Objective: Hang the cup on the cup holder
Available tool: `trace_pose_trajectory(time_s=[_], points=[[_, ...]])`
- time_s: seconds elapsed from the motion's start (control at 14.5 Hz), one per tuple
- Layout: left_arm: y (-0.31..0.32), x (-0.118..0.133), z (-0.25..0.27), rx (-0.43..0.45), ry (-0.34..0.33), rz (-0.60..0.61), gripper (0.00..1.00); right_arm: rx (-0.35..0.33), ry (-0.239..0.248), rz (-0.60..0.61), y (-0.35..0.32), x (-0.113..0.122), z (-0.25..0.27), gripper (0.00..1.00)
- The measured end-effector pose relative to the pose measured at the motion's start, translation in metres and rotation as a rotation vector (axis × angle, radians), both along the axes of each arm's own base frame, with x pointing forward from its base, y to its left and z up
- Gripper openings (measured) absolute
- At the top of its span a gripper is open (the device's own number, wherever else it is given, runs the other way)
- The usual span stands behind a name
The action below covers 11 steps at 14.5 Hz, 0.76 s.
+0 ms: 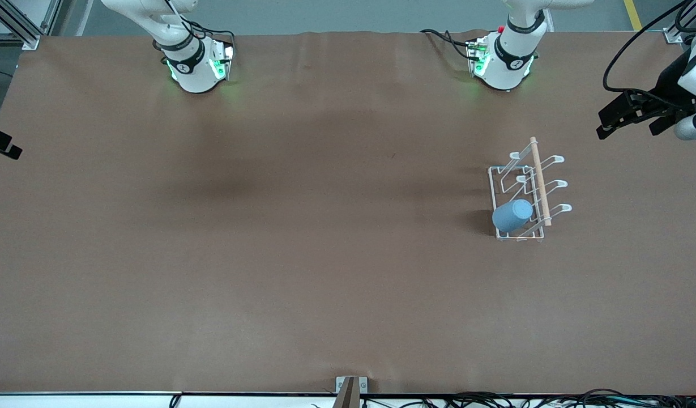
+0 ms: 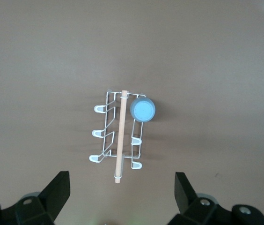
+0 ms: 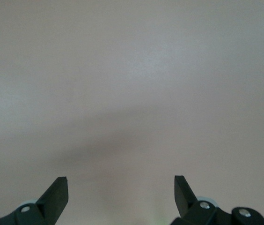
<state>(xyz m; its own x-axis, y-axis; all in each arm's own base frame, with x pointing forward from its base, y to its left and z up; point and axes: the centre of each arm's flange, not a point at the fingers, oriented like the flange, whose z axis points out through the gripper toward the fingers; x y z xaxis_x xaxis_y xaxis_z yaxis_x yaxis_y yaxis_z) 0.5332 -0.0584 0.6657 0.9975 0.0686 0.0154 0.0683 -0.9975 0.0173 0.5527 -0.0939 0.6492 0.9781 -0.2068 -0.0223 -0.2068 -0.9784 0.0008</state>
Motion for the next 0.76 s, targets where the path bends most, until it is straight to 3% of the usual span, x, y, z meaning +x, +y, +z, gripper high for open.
trace_pose_trajectory(time_s=[0.76], points=[[-0.0007,-0.0001,0.0007,-0.002,-0.002,-0.058,0.99,0.0,0.0,0.0,0.0,0.0,0.0,1.0]])
